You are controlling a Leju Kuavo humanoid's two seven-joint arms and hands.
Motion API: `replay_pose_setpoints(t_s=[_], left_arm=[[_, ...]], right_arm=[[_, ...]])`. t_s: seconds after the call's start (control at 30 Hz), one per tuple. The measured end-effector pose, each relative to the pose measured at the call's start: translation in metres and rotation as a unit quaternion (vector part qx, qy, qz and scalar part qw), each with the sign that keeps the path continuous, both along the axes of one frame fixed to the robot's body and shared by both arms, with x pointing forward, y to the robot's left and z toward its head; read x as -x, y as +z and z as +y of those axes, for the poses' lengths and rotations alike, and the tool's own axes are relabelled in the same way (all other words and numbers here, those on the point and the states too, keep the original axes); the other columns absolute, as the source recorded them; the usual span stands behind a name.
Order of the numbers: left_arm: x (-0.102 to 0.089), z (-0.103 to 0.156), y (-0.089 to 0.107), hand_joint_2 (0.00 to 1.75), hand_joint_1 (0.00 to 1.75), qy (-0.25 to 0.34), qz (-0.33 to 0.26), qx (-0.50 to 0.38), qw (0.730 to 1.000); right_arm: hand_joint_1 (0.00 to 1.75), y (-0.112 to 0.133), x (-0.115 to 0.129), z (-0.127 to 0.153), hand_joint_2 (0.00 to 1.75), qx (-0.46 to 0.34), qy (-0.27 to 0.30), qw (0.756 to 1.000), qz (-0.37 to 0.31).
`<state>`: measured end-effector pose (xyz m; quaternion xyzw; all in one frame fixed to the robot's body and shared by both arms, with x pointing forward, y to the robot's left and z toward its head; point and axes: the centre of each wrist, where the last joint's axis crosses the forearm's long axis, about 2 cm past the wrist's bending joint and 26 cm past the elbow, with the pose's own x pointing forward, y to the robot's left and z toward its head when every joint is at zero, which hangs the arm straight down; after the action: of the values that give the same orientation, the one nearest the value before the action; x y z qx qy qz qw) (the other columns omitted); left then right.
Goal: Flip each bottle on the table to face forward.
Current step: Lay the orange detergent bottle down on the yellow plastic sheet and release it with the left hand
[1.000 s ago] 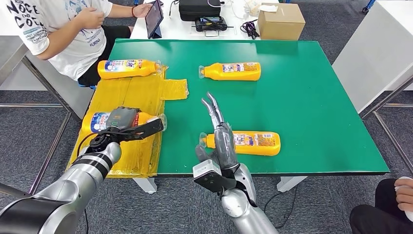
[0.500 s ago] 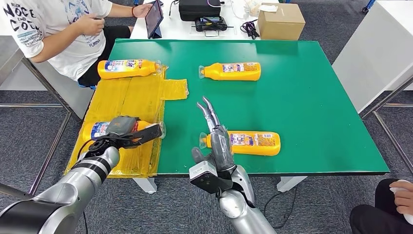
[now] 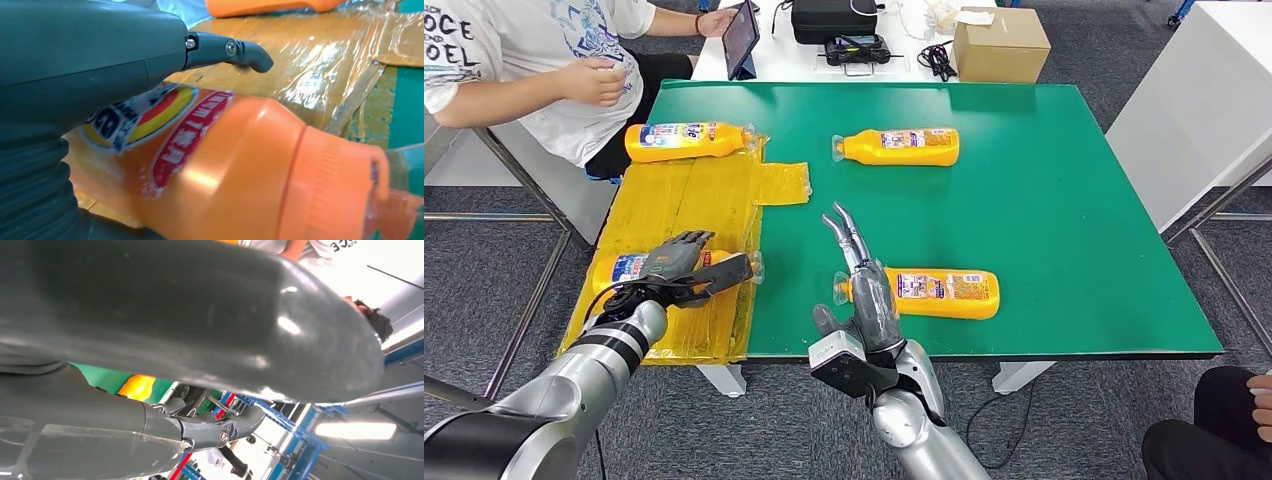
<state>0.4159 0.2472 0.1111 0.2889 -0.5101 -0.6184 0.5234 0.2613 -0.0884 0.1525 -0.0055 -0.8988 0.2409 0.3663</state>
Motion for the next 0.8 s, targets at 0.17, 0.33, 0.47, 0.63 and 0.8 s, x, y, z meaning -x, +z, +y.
replay_pose_setpoints(t_s=[0.17,0.33,0.47,0.63,0.8], left_arm=[[-0.001,0.003,0.0,0.0,0.0,-0.003,0.042,0.039,0.998],[-0.005,0.008,0.005,0.0,0.0,-0.013,0.096,0.123,0.988],[-0.006,0.01,0.005,0.0,0.0,-0.012,0.112,0.2,0.973],[-0.004,0.01,0.003,0.0,0.0,-0.018,0.101,0.27,0.957],[0.005,-0.004,-0.004,0.0,0.0,0.006,-0.034,0.346,0.938]], right_arm=[[0.0,-0.001,-0.001,0.0,0.0,0.001,0.0,1.0,0.002],[0.0,0.0,-0.005,0.001,0.0,0.0,0.003,1.0,0.001],[0.0,-0.001,-0.007,0.003,0.0,0.002,0.006,1.0,0.001],[0.0,-0.004,-0.008,0.004,0.0,0.006,0.008,1.0,0.004],[0.0,-0.008,-0.006,0.005,0.0,0.009,0.005,1.0,0.015]])
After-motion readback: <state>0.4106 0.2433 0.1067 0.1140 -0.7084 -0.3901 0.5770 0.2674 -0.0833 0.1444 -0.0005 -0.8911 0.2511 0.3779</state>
